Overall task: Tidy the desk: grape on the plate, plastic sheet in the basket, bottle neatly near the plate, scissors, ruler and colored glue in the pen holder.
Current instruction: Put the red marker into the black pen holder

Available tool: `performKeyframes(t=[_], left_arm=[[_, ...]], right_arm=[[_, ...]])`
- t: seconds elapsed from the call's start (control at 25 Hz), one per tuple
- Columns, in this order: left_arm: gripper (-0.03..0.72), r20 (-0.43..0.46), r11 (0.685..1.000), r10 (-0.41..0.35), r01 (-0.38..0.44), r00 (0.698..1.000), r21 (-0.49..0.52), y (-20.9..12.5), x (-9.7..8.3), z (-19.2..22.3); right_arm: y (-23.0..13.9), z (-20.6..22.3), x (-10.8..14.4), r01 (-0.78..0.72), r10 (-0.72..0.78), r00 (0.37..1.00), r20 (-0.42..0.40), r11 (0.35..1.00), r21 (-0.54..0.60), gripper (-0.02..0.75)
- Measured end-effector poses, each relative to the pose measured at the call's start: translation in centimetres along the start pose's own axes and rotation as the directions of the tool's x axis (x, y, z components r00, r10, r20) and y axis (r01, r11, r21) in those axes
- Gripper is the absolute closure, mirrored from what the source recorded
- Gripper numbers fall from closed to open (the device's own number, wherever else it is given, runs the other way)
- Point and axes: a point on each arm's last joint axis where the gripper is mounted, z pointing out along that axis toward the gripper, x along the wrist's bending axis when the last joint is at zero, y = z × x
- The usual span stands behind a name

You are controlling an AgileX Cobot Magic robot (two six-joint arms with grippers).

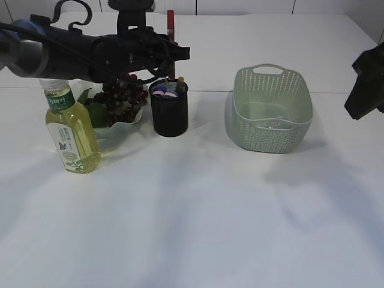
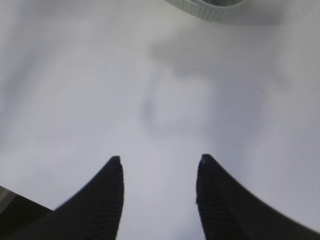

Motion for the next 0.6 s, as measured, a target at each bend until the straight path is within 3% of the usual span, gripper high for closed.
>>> performKeyframes(t=[0.6], left_arm=[[0.581, -0.002, 1.000, 0.000, 0.000, 1.000, 0.020, -0.18, 0.02, 0.00]], right_arm=[[0.00, 0.00, 0.01, -0.001, 0.001, 1.000, -0.002, 1.000, 0.000, 0.356]])
